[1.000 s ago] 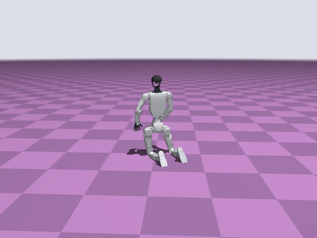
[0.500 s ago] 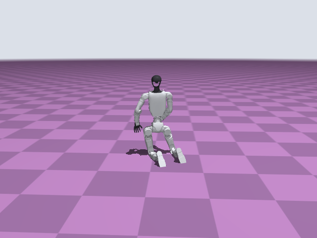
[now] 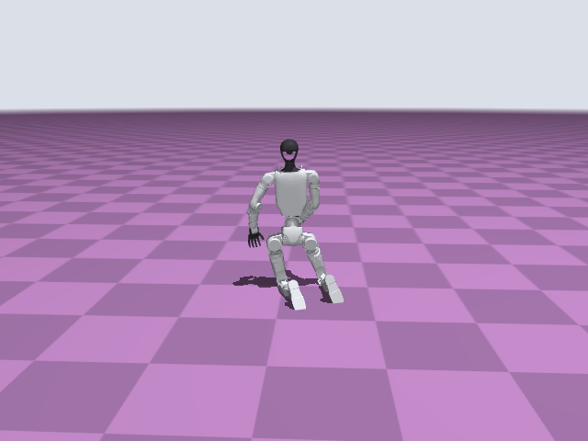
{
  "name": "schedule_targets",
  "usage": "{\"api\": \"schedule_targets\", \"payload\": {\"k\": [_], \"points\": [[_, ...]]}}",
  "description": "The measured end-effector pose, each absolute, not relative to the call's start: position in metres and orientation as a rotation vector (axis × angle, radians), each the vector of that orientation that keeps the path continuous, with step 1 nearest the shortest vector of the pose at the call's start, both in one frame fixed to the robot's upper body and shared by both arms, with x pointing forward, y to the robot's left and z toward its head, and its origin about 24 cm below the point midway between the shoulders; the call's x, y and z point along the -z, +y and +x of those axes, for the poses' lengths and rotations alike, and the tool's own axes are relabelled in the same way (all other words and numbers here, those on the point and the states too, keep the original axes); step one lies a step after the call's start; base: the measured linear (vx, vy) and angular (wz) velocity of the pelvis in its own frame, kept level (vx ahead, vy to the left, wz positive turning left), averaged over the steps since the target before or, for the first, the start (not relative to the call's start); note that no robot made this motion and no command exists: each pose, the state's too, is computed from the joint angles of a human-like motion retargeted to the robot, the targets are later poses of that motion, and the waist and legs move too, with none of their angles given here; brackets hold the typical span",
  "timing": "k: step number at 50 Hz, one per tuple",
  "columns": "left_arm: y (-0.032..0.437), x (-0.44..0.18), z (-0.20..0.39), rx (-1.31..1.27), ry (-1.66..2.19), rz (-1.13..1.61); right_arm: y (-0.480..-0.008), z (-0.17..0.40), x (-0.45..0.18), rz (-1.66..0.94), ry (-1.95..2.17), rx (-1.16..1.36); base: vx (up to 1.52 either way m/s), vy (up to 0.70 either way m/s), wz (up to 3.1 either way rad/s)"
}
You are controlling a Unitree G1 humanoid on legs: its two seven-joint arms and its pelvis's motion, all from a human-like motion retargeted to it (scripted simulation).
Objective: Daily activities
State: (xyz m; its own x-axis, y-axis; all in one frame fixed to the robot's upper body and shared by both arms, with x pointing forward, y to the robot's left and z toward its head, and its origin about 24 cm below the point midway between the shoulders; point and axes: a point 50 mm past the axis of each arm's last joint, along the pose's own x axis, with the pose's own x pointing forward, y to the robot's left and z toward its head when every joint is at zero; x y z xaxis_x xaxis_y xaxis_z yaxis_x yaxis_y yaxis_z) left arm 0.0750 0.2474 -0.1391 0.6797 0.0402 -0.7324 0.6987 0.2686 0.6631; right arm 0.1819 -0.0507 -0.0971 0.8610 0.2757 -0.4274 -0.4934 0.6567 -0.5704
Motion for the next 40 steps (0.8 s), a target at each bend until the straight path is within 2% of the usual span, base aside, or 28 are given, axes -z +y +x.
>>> {"api": "schedule_targets", "payload": {"k": [40], "points": [[0.250,0.143,0.061,0.483,0.797,1.212,-0.047,0.181,0.097,-0.713,0.325,-0.429,0.00,0.00,0.00]]}}
